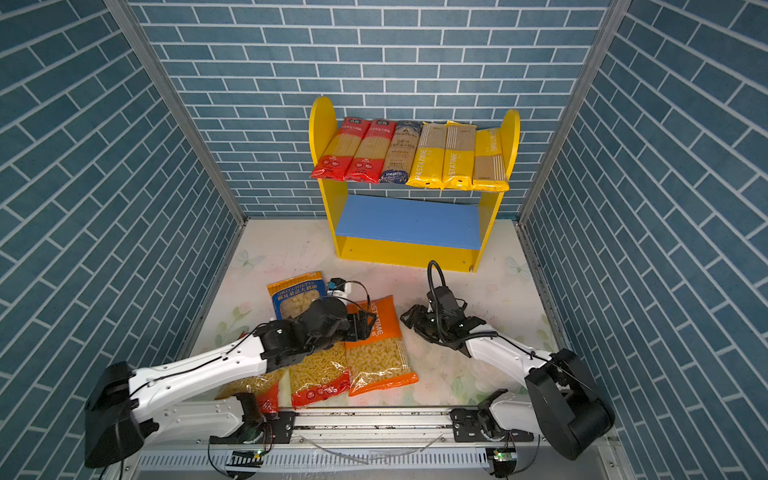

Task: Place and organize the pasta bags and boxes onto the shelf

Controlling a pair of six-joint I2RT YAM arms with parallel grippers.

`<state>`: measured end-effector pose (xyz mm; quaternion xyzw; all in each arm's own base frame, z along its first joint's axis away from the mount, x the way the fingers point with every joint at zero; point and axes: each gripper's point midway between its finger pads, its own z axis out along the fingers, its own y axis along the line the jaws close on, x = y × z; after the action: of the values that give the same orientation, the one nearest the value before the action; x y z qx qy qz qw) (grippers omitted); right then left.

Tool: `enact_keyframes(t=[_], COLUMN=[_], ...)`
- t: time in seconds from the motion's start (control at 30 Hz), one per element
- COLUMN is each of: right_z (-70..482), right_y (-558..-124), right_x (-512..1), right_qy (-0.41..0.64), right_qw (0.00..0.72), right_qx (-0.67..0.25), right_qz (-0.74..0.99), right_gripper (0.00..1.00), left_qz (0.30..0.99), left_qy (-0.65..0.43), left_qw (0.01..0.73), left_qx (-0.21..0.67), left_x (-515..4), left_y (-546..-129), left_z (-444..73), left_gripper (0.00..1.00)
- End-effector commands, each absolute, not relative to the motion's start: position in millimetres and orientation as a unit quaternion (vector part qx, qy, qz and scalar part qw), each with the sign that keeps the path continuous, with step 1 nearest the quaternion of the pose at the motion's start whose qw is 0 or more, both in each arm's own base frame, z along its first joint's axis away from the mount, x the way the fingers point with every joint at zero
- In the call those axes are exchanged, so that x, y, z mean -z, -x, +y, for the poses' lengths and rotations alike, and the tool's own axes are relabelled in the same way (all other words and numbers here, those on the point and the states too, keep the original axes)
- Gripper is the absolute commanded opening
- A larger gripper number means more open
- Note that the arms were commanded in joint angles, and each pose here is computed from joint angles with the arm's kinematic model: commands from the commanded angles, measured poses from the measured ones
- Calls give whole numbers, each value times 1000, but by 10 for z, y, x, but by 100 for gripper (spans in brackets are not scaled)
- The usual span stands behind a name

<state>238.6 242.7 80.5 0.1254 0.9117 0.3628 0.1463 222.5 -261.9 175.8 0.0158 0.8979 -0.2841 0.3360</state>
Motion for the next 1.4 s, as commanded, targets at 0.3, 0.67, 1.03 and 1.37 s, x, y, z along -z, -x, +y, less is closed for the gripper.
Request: enact_keyframes(t=[0.3, 0.67, 1.03, 1.37], right_z=[2885, 2651, 3004, 2199], right_y=[-2193, -1993, -1981, -2186], right_x=[-979, -683, -520, -495], right_qy=[-24, 56, 87, 26], right_qw=[132, 75, 39, 75], right_qx=[-278, -190, -279, -170], right_qz=[951, 977, 956, 982], right_gripper=[61, 69, 42, 1], left_qz=[908, 917, 921, 919], left_qy=[20, 8, 8, 9], left_qw=[309, 272, 260, 265], left_qx=[283, 291, 291, 290], left_x=[-1557, -1324, -1223, -1245], left_y=[-2094, -2134, -2198, -2209], left_z=[-1780, -1961, -2046, -2017], left_gripper=[82, 81, 81, 81])
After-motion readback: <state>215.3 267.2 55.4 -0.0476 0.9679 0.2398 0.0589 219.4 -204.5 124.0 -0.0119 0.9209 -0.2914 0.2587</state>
